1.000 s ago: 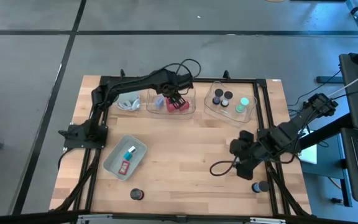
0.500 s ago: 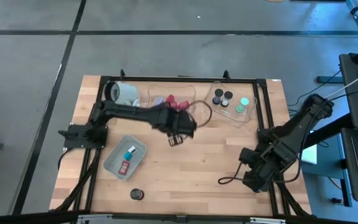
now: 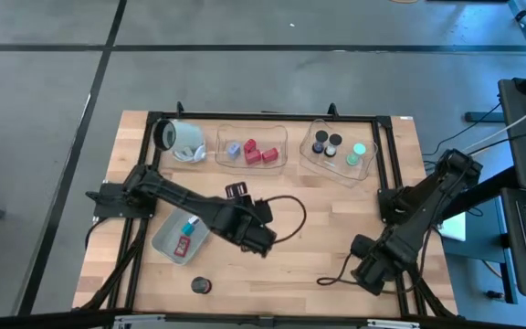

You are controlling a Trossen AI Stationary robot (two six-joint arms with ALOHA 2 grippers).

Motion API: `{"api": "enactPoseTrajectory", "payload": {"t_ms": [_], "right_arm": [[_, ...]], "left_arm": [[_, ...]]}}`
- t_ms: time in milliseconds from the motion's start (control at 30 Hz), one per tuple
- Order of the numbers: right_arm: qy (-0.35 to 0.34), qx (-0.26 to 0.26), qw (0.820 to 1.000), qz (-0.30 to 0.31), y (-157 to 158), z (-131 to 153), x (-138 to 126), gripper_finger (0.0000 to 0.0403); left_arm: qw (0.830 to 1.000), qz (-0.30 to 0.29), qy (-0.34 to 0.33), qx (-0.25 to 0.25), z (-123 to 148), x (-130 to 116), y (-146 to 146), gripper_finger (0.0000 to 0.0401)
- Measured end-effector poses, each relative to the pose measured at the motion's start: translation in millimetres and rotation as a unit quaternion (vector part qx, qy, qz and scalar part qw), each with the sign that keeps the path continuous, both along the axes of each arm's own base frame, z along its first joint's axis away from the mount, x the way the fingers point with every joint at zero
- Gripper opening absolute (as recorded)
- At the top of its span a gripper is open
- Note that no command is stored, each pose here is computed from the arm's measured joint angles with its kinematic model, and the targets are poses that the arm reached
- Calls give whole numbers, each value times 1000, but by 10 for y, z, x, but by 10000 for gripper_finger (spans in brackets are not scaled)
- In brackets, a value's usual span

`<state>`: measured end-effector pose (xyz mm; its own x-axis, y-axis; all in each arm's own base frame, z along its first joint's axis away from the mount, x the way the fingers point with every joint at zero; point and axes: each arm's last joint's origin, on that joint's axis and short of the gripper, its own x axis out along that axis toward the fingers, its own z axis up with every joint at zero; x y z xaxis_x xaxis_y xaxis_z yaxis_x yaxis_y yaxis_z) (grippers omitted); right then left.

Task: Pick & Place Office items
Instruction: Put the blue hourglass into the right transparent bin

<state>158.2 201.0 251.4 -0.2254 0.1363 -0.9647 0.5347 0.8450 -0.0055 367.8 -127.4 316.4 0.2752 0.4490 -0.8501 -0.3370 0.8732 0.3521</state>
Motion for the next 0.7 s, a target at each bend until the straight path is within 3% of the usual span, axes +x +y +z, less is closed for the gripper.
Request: {"api": "enactPoseTrajectory", "payload": {"t_ms": [567,700], "right_arm": [[52,-21,998,-4,120,-221,-53,393],[84,12,996,-6,149,-365,-116,393]], "left_arm": [[1000,6,-18,-4,-3,-59,-167,173],[1000,6,-18,-4,-2,-58,-168,173]]}}
